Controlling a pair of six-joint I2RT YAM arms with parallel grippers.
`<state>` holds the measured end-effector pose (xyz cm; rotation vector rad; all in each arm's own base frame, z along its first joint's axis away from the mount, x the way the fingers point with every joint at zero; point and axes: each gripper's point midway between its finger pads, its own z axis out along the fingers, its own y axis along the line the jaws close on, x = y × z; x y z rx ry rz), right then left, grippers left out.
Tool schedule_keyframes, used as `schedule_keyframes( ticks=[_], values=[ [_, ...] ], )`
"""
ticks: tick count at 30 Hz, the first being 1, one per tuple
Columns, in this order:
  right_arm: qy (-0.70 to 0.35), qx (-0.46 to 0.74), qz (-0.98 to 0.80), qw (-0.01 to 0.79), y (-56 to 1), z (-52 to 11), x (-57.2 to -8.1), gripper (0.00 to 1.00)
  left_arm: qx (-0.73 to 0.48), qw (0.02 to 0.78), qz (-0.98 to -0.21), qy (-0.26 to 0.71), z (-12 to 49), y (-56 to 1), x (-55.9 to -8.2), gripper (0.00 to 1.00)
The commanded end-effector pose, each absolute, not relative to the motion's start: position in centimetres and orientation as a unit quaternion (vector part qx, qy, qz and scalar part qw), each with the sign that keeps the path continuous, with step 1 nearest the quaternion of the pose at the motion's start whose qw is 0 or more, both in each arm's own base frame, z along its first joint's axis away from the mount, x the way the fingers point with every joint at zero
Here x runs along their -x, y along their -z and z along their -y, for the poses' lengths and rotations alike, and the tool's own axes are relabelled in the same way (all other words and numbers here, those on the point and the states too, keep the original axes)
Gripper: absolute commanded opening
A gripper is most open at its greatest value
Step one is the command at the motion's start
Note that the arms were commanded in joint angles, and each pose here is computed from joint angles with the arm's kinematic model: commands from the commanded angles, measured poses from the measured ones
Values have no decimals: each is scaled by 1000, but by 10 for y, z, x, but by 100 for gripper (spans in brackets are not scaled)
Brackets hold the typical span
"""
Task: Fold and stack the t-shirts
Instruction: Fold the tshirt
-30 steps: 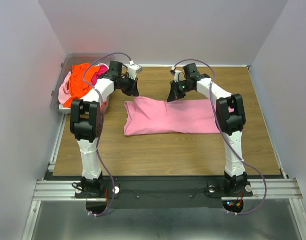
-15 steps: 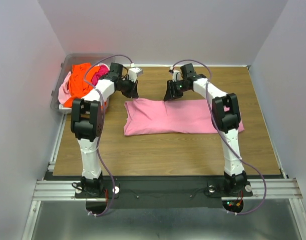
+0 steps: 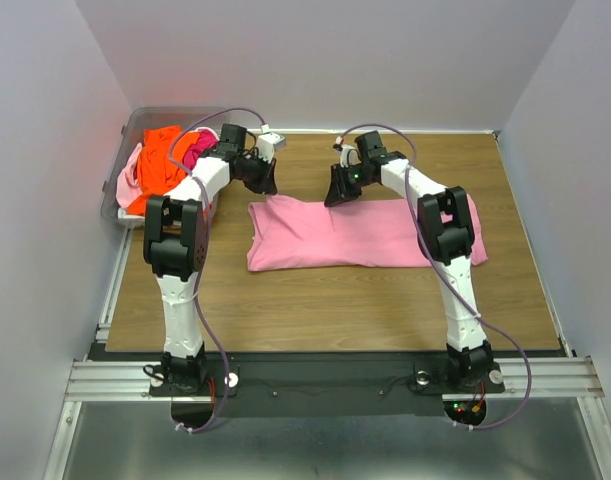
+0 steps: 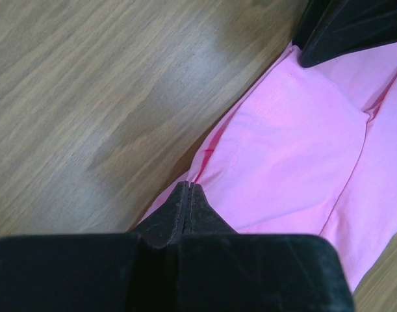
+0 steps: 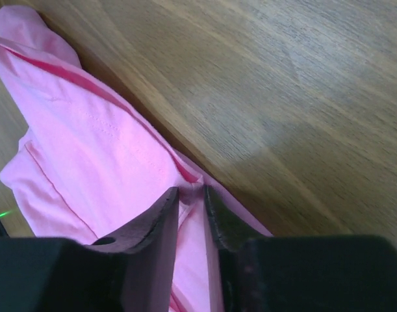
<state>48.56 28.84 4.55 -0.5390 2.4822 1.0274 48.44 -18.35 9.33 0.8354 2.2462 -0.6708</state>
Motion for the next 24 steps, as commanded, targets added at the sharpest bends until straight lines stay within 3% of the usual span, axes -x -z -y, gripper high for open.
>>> schedule_keyframes(
  ticks=[1,6,15,24],
  values=[
    [-391,218,-862,238,-77,-303,-496,26,-324,339,-845,256,184,-109,-495,0],
    [-401,235,-850,247,-92,-304,-489,1,-327,342,-845,249,182,-109,-496,0],
    [-400,259,-836,272,-111,-300,-482,1,-330,349,-844,240,180,-109,-498,0],
    [-402,316,-808,292,-134,-296,-459,1,-368,409,-806,218,175,-123,-485,0]
  ],
)
